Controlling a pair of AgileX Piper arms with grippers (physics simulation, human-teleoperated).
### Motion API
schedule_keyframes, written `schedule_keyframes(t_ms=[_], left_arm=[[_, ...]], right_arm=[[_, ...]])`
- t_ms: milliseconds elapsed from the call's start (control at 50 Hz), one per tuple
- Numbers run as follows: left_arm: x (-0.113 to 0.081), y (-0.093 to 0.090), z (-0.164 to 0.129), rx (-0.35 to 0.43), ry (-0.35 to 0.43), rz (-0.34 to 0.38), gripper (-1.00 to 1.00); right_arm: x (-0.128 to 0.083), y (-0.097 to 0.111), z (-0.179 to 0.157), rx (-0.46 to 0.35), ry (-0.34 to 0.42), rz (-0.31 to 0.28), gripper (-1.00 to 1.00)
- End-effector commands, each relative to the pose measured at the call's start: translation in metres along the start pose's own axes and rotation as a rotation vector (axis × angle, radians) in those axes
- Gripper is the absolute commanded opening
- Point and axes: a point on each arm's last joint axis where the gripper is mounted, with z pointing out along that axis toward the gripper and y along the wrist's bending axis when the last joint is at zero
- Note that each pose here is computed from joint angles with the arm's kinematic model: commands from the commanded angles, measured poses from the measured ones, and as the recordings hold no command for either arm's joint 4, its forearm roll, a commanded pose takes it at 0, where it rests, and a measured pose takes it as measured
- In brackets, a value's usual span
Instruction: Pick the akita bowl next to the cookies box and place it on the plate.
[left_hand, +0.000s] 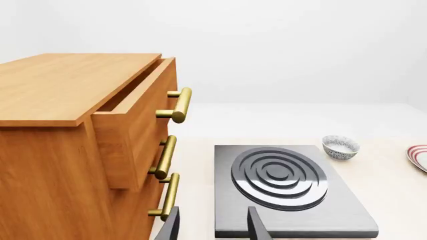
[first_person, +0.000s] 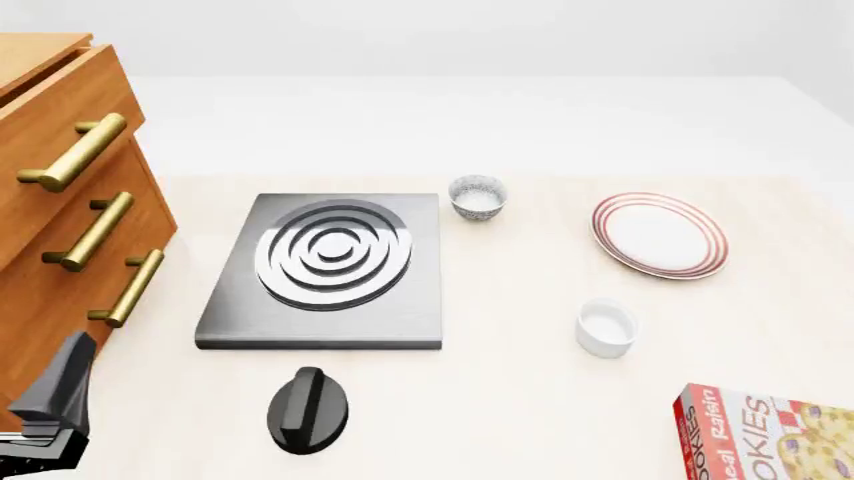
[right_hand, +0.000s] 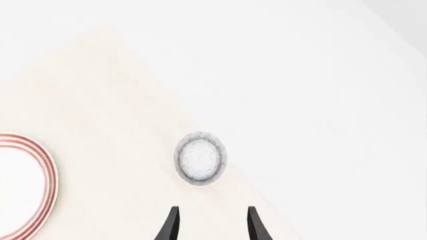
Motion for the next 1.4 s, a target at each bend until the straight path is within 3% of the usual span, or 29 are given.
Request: schedule_keyframes(t_ms=[20,100,140,220,620,1240,1400], left_arm=[[0.0,0.0,0.0,0.0,0.0,0.0,1.0],[0.0,0.0,0.0,0.0,0.0,0.0,1.0],[0.0,0.0,0.0,0.0,0.0,0.0,1.0],[0.0,0.0,0.0,0.0,0.0,0.0,1.0],[0.0,0.0,0.0,0.0,0.0,0.0,1.0],[0.0,0.0,0.0,0.0,0.0,0.0,1.0],[0.0,0.0,0.0,0.0,0.0,0.0,1.0]], right_arm=[[-0.001,-0.02,0.04,0.024,0.069,0.022,1.0],[0.0,-0.027,0.049,0.032,0.085,0.022,1.0],[0.003,-0.04,0.056,0.052,0.096,0.0,1.0],[0.002,-0.036,0.065,0.041,0.115,0.024,1.0],[0.009,-0.044,0.103,0.038,0.174,0.03,1.0],[-0.013,-0.008,0.168,-0.024,0.203,0.027,1.0],[-0.006,-0.006,0.188,-0.029,0.22,0.017,1.0]])
